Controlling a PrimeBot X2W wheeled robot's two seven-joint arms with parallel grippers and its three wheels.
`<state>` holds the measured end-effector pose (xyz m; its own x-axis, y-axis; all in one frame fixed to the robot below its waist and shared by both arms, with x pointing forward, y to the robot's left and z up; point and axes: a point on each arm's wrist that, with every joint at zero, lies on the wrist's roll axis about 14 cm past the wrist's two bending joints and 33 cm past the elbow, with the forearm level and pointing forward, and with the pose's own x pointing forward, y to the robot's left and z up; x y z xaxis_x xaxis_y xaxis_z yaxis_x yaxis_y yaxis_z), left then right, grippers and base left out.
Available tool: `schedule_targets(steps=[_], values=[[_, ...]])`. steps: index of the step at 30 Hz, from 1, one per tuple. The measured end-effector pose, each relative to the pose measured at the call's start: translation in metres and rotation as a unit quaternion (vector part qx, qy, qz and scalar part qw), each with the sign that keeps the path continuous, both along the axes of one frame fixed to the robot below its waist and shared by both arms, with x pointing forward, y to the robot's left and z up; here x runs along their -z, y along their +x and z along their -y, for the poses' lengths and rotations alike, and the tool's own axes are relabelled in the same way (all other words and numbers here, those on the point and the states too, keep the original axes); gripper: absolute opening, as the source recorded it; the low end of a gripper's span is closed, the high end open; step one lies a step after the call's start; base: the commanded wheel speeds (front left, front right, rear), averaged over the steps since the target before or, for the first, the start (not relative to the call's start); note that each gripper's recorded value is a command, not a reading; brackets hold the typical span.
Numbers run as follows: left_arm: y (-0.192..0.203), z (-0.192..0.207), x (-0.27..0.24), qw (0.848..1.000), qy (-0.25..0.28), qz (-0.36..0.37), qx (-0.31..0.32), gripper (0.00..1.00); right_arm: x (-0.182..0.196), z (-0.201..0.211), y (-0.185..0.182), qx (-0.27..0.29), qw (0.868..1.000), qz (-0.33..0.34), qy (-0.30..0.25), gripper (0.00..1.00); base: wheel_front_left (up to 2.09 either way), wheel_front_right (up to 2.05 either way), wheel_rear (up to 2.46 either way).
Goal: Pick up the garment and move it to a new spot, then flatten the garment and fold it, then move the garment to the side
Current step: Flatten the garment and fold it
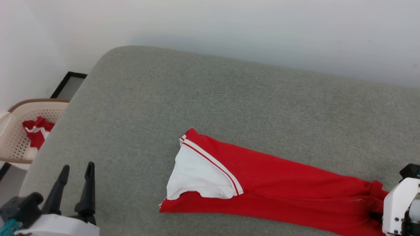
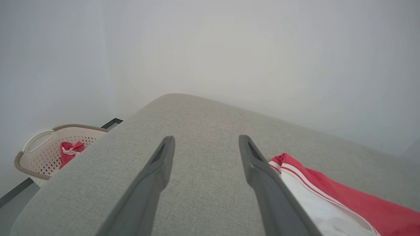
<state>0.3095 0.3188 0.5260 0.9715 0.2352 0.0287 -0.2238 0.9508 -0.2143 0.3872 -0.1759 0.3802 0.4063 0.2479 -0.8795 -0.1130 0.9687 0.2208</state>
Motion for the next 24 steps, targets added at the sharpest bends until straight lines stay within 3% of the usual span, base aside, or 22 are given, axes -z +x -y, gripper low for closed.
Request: schedule_targets(steps=[5, 17, 24], values=[[0.002, 0.006, 0.006, 1.000, -0.002, 0.000, 0.011, 1.00, -0.008, 0.017, 0.008, 0.022, 0.999, 0.025, -0.004, 0.00, 0.00, 0.00, 0.00], [0.021, 0.021, 0.008, 0.999, 0.000, 0.007, 0.040, 1.00, -0.025, 0.116, 0.010, 0.112, 0.989, 0.046, -0.083, 0.00, 0.00, 0.00, 0.00], [0.030, 0.027, 0.008, 0.998, 0.003, 0.009, 0.054, 1.00, -0.041, 0.109, 0.015, 0.095, 0.990, 0.071, -0.076, 0.00, 0.00, 0.00, 0.00]])
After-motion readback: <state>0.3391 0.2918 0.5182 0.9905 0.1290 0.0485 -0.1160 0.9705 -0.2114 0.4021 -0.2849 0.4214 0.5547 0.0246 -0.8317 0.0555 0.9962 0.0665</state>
